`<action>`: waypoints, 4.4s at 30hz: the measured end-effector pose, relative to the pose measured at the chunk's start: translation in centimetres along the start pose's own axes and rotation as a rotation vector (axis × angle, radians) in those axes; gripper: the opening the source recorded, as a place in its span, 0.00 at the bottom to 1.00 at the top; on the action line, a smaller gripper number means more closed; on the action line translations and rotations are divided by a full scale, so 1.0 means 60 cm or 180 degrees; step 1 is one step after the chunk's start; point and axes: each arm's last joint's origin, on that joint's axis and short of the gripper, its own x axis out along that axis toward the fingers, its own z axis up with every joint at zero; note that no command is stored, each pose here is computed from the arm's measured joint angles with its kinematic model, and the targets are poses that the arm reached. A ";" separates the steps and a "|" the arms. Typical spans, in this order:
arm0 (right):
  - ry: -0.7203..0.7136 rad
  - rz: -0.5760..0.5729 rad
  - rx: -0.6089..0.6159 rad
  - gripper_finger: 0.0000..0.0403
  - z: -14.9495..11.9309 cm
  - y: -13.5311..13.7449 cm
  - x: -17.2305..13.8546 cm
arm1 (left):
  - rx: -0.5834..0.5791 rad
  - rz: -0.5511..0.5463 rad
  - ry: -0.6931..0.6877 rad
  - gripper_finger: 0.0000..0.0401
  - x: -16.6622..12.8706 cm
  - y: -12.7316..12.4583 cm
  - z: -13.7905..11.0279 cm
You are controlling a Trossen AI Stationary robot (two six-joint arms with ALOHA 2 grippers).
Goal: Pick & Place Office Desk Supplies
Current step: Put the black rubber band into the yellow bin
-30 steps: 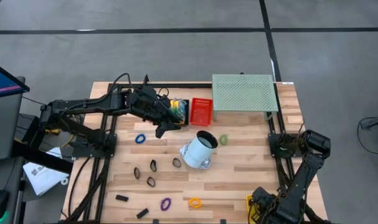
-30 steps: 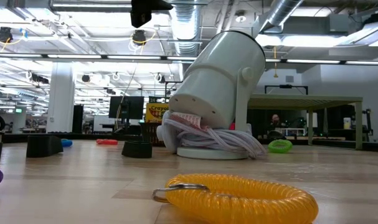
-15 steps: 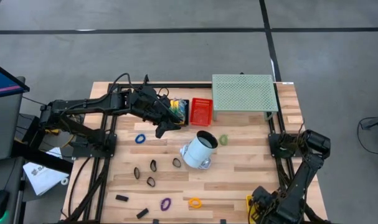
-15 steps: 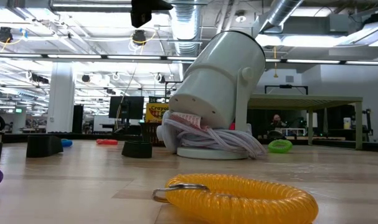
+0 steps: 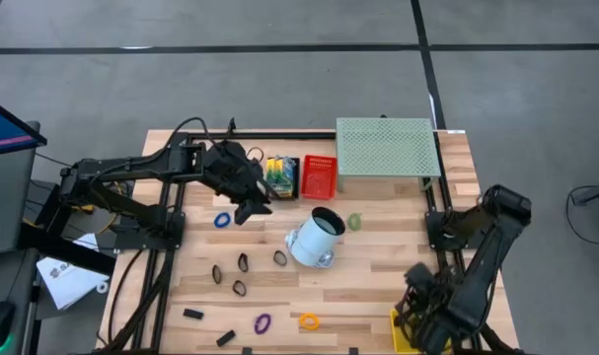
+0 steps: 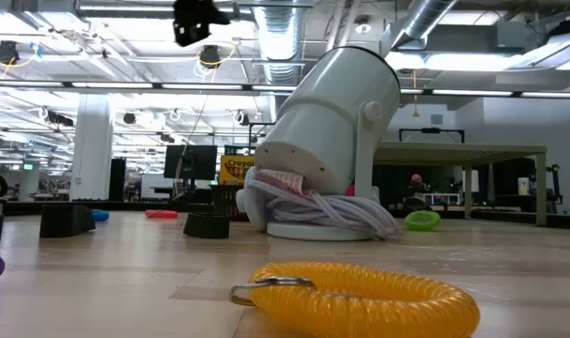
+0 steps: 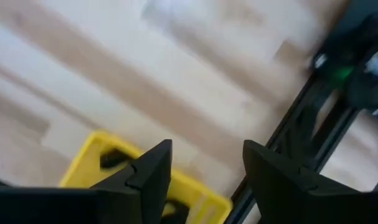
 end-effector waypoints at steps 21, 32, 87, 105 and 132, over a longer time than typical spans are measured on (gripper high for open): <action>-0.0563 0.0770 0.0869 0.48 0.168 -0.090 -0.056 | -0.2465 0.0900 0.1329 0.42 0.131 0.080 -0.253; -0.0585 0.0744 0.0731 0.48 0.191 -0.094 -0.055 | -0.2902 0.0891 0.1109 0.42 0.156 0.084 -0.283; -0.2367 0.2956 0.1904 0.53 0.319 -0.142 -0.143 | -0.2038 -0.1590 -0.2513 0.00 0.111 0.032 0.115; -0.2428 0.3302 0.1563 0.54 0.387 -0.078 -0.134 | -0.1885 -0.1696 -0.2570 0.01 0.119 0.017 0.154; -0.2316 0.3346 0.1432 0.01 0.407 -0.071 -0.123 | -0.1729 -0.1672 -0.2554 0.01 0.120 0.011 0.152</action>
